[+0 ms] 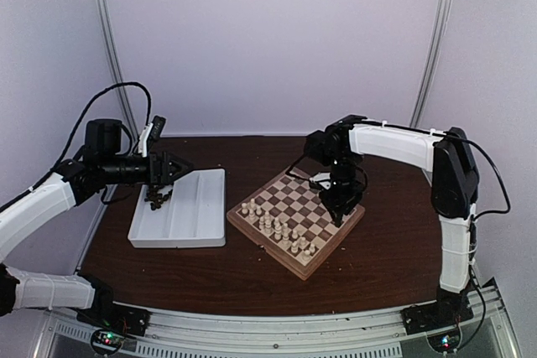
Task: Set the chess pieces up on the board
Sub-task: Place the chess piece on the chessboard, then pick up the chess piece from the chessboard.
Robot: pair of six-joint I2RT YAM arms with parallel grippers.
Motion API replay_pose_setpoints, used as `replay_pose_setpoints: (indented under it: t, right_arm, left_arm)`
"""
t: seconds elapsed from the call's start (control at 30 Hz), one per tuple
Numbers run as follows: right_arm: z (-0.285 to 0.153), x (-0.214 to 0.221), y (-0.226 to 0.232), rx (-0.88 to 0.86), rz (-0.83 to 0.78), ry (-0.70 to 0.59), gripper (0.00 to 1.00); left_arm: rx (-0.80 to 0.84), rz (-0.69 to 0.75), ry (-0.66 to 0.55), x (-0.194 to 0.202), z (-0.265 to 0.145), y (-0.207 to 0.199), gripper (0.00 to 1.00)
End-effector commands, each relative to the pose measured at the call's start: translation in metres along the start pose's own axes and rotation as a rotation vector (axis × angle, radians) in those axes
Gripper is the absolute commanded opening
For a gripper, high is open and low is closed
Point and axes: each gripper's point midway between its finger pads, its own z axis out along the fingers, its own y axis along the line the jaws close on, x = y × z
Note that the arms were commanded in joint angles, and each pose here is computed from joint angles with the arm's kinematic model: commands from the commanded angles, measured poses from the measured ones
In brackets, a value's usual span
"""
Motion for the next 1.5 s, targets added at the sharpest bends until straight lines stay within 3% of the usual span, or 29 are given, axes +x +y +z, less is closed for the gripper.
replay_pose_setpoints:
  t: [0.0,0.1,0.2,0.57,1.07,1.47]
  right_arm:
    - [-0.027,-0.011,-0.005,0.003,0.018,-0.111,0.49]
    - [-0.042,-0.013,0.000,-0.032,0.025,-0.199,0.60]
    - [-0.048,-0.012,0.000,-0.042,0.048,-0.259,0.64]
    - [-0.036,-0.003,-0.004,-0.042,0.149,-0.365,0.53]
    - [-0.013,-0.007,-0.002,-0.042,0.143,-0.330,0.38]
    - [0.006,-0.006,-0.007,-0.025,0.153,-0.292,0.34]
  left_arm:
    - [0.007,0.052,-0.040,-0.018,-0.004,-0.009,0.75]
    - [0.000,0.058,-0.044,-0.018,-0.006,-0.009,0.76]
    - [-0.014,0.065,-0.043,-0.018,-0.007,-0.008,0.76]
    - [-0.045,0.052,-0.053,-0.013,-0.012,-0.003,0.76]
    - [-0.071,0.037,-0.071,-0.015,-0.018,-0.003,0.76]
    - [-0.077,0.034,-0.069,-0.014,-0.017,-0.001,0.76]
